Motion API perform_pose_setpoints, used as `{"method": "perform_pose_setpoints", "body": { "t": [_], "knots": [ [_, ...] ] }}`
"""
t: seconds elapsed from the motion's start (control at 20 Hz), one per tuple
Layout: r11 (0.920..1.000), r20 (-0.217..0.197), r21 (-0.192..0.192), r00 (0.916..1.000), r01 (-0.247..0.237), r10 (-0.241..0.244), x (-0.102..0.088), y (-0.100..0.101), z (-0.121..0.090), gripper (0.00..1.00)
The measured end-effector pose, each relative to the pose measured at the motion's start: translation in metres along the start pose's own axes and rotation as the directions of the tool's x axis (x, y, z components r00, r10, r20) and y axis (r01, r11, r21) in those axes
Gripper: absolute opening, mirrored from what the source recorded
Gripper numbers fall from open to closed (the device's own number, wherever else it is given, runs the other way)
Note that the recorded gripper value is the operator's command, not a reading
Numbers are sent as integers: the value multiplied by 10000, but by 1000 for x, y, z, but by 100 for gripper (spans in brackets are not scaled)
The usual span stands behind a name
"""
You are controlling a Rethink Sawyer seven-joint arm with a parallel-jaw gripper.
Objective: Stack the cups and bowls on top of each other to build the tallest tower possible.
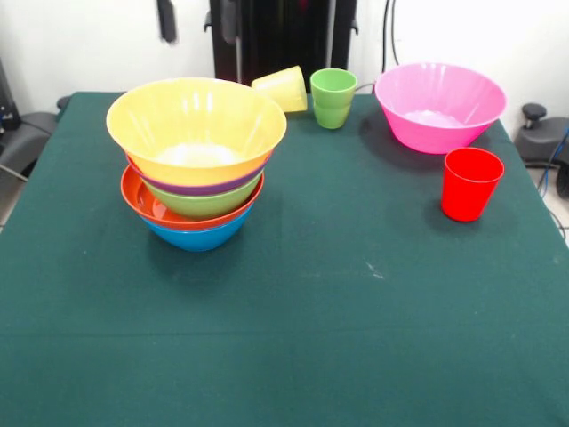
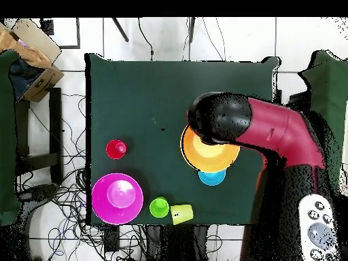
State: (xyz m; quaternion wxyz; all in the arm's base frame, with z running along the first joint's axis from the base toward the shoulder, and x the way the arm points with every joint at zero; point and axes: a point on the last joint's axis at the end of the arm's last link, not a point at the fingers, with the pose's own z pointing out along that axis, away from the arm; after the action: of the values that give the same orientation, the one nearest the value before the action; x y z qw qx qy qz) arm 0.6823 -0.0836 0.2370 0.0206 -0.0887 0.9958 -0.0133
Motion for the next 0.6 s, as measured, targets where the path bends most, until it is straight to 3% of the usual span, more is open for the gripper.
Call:
{"method": "perform_pose_setpoints", "body": {
  "t": [0.2, 0.6],
  "knots": [
    [9978, -26, -298, 9982, -595, 595, 2, 25, 33, 100],
    [9872, -218, -260, 9874, -1576, 1570, 11, 56, 73, 100]
  ]
}}
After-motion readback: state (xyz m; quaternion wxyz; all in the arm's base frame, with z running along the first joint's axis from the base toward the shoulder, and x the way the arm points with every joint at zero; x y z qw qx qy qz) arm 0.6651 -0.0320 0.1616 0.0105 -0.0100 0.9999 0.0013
